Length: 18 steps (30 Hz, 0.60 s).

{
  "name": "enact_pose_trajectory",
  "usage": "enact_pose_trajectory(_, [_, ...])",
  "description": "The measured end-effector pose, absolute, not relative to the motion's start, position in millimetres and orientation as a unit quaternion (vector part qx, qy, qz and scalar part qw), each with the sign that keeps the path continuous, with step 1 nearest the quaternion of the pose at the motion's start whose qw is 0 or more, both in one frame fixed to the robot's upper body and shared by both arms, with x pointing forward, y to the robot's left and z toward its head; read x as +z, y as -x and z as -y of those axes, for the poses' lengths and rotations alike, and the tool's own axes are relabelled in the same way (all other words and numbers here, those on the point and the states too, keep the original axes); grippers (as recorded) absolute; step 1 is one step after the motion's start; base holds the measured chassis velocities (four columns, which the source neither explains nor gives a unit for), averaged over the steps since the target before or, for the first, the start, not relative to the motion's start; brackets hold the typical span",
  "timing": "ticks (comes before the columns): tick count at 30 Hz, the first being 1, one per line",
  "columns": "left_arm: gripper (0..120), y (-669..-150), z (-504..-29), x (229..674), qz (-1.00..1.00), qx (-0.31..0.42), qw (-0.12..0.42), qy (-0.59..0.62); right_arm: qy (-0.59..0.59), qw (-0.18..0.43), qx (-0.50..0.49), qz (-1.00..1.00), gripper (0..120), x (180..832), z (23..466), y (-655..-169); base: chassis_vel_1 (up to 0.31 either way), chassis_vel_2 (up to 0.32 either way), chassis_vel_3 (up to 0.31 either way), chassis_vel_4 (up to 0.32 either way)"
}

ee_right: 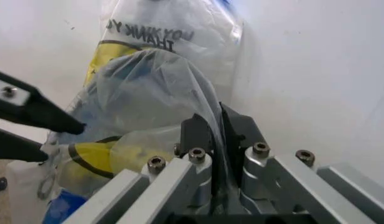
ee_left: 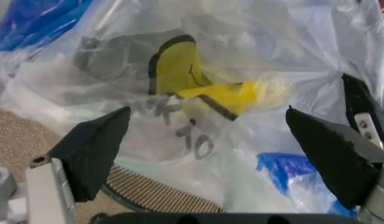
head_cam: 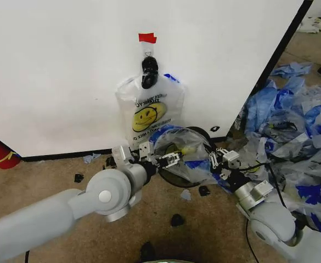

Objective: Pick up the garbage bag from the wall and place it over the trash bin.

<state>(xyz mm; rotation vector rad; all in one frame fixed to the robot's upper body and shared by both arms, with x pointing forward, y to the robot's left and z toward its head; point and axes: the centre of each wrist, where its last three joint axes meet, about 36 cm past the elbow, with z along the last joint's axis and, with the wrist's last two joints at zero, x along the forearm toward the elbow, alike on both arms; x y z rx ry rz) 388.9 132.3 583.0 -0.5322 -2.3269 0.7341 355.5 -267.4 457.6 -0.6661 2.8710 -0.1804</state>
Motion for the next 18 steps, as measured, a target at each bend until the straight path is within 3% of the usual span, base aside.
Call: enact_pose_trajectory(18, [95, -400, -111, 573, 0.88, 0.269, 0.343, 0.19, 0.223, 0.098, -0.061, -0.968, 0, 457, 270, -357, 0.0, 0.0, 0.0, 0.0])
